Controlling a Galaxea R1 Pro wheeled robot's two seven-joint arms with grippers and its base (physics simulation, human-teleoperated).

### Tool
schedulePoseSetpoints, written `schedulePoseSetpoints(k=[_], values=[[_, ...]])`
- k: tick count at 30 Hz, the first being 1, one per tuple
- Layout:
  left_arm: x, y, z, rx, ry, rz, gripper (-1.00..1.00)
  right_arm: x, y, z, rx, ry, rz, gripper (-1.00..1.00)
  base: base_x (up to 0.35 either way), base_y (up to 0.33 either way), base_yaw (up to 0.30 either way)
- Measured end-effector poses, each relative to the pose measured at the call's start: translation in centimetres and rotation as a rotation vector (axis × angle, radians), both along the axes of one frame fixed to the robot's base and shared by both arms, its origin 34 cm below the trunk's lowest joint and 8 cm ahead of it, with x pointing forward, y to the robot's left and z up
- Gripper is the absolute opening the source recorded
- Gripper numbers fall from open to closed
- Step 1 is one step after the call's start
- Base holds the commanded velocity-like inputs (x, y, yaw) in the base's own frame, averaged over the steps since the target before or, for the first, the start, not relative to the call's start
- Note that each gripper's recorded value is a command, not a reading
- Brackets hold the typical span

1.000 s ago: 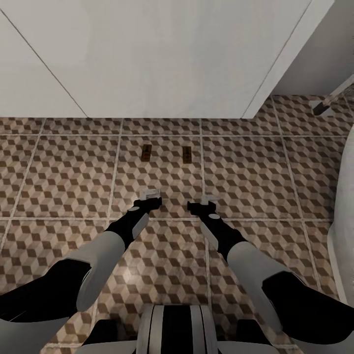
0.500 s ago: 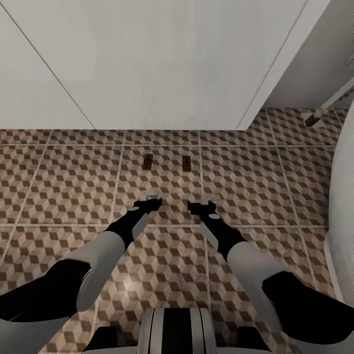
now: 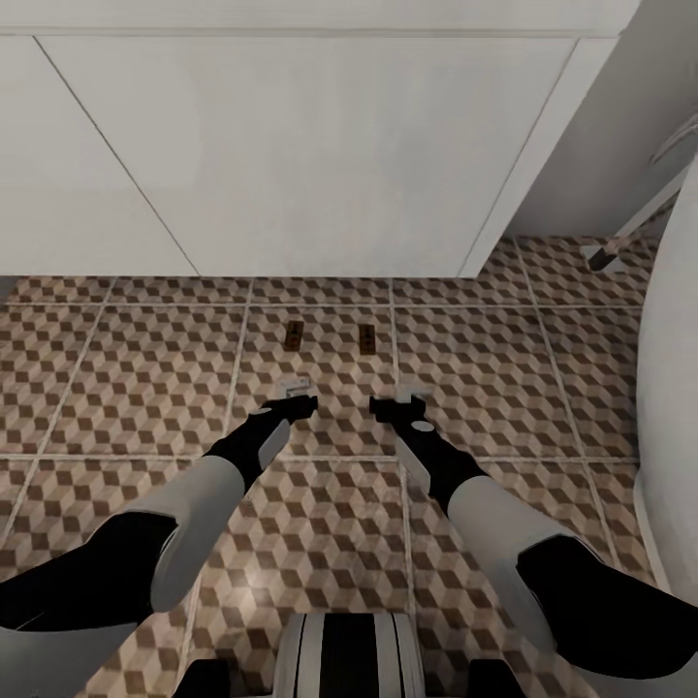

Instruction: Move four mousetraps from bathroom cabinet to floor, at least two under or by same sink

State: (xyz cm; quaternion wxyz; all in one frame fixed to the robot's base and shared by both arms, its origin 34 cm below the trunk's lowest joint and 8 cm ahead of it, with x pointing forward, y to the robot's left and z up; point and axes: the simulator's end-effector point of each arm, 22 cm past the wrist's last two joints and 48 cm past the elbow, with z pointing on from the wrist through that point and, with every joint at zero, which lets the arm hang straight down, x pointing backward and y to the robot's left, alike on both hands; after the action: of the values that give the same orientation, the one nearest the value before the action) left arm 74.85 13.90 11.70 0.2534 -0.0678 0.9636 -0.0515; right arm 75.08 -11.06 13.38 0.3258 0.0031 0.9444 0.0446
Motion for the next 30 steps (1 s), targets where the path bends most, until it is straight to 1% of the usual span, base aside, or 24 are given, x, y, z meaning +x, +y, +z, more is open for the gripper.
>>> schedulePoseSetpoints(k=[5,6,12,19,26,30], values=[[0.1,0.4,0.9,-0.014,0.020,0.026,1.00,0.6,0.0,1.3,0.000,-0.016,-0.001,1.00,0.000,0.000,0.000],[-0.2,0.4,1.0,-0.016,0.037,0.030,1.00,0.6,-0.1,1.5,-0.001,-0.017,-0.001,1.00,0.000,0.000,0.000],[0.0,0.6,2.3,-0.017,0.051,0.032,1.00,1.2,-0.1,3.0,-0.001,-0.035,-0.002,1.00,0.000,0.000,0.000],[0.7,1.0,4.1,-0.013,0.038,0.034,1.00,2.0,-0.1,5.0,-0.001,-0.058,-0.001,1.00,0.000,0.000,0.000],[1.6,2.3,5.8,-0.001,0.016,0.039,1.00,2.8,-0.1,6.9,-0.003,-0.082,-0.002,1.00,0.000,0.000,0.000],[2.1,3.4,6.8,0.012,0.002,0.046,1.00,3.1,-0.1,8.0,-0.004,-0.091,-0.001,1.00,0.000,0.000,0.000]])
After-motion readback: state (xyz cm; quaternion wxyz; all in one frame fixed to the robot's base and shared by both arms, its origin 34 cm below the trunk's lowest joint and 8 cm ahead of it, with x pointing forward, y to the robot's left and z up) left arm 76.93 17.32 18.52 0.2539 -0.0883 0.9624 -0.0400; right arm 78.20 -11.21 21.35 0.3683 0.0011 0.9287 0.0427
